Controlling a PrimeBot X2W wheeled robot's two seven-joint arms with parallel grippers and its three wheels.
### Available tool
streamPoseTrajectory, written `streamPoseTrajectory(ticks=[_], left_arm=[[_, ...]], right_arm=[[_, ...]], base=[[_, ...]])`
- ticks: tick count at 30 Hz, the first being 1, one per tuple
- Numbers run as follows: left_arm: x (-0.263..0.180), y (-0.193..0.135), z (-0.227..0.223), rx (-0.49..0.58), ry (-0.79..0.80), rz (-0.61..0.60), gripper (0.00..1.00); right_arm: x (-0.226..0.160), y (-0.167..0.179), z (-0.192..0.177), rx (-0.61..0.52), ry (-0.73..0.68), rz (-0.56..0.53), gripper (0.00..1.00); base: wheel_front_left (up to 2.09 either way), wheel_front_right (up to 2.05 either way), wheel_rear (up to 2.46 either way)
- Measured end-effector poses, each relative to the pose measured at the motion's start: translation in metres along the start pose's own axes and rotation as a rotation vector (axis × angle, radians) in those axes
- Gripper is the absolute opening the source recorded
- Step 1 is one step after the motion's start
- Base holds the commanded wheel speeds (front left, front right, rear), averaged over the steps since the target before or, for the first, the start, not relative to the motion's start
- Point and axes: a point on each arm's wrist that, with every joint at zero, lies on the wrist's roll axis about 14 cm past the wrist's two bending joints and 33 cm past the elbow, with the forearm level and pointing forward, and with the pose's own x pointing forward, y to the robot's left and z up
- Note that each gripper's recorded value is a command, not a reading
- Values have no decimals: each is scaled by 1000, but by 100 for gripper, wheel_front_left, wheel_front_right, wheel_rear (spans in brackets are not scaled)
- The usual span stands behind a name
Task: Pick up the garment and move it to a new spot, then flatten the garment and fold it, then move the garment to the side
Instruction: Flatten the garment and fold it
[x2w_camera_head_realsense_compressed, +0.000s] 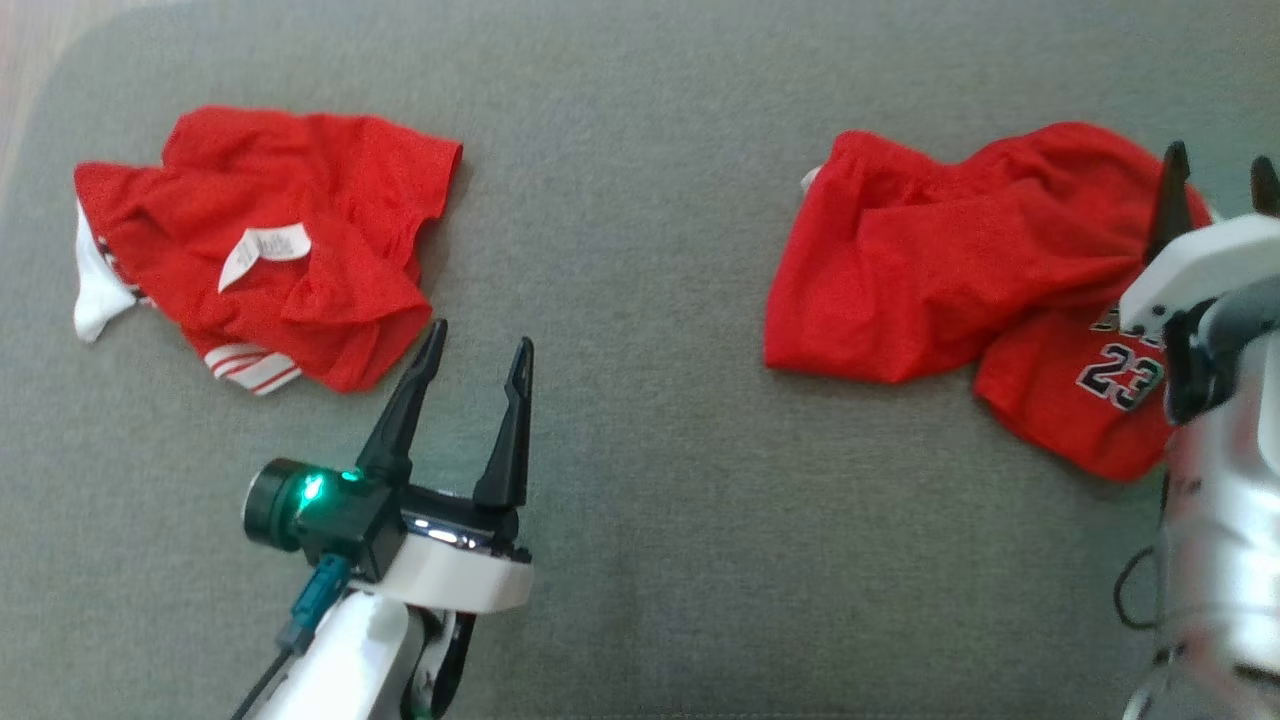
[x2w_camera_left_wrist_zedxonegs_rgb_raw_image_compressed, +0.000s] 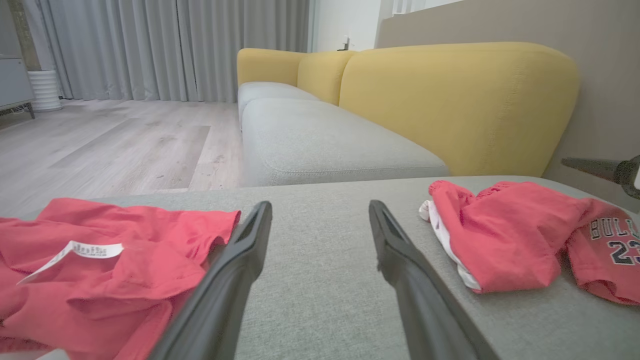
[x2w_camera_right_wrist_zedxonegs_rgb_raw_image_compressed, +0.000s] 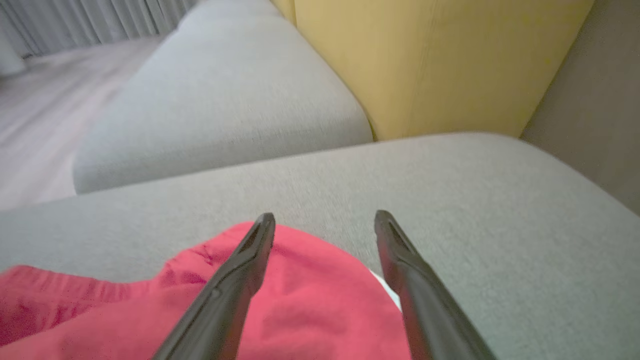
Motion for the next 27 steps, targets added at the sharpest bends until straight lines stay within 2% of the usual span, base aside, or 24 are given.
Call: streamPoseTrajectory(ticks=[6, 8, 14, 19, 20, 21, 22, 27], left_arm=[[8, 10, -7, -12, 8, 26, 100], [9, 16, -11, -24, 14, 39, 100], [9, 24, -15, -20, 23, 55, 100], [11, 25, -16, -17, 21, 53, 100], [11, 25, -15, -19, 19, 53, 100], [11, 25, -15, -14, 18, 52, 100], [12, 25, -15, -13, 17, 48, 100], [14, 22, -12, -22, 7, 38, 100]], right_arm=[[26, -6, -47, -89, 275, -41, 100], [33, -10, -62, -166, 365, -41, 100], [40, -15, -82, -264, 472, -24, 100], [43, -18, -83, -249, 504, -20, 100], [42, -17, -84, -236, 511, -16, 77], [42, -16, -85, -226, 515, -13, 26], [41, -13, -86, -222, 522, -5, 0], [39, -9, -89, -182, 526, 16, 0]], base=[[0, 0, 0], [0, 0, 0], [0, 0, 0], [0, 0, 0], [0, 0, 0], [0, 0, 0], [0, 0, 0], [0, 0, 0]])
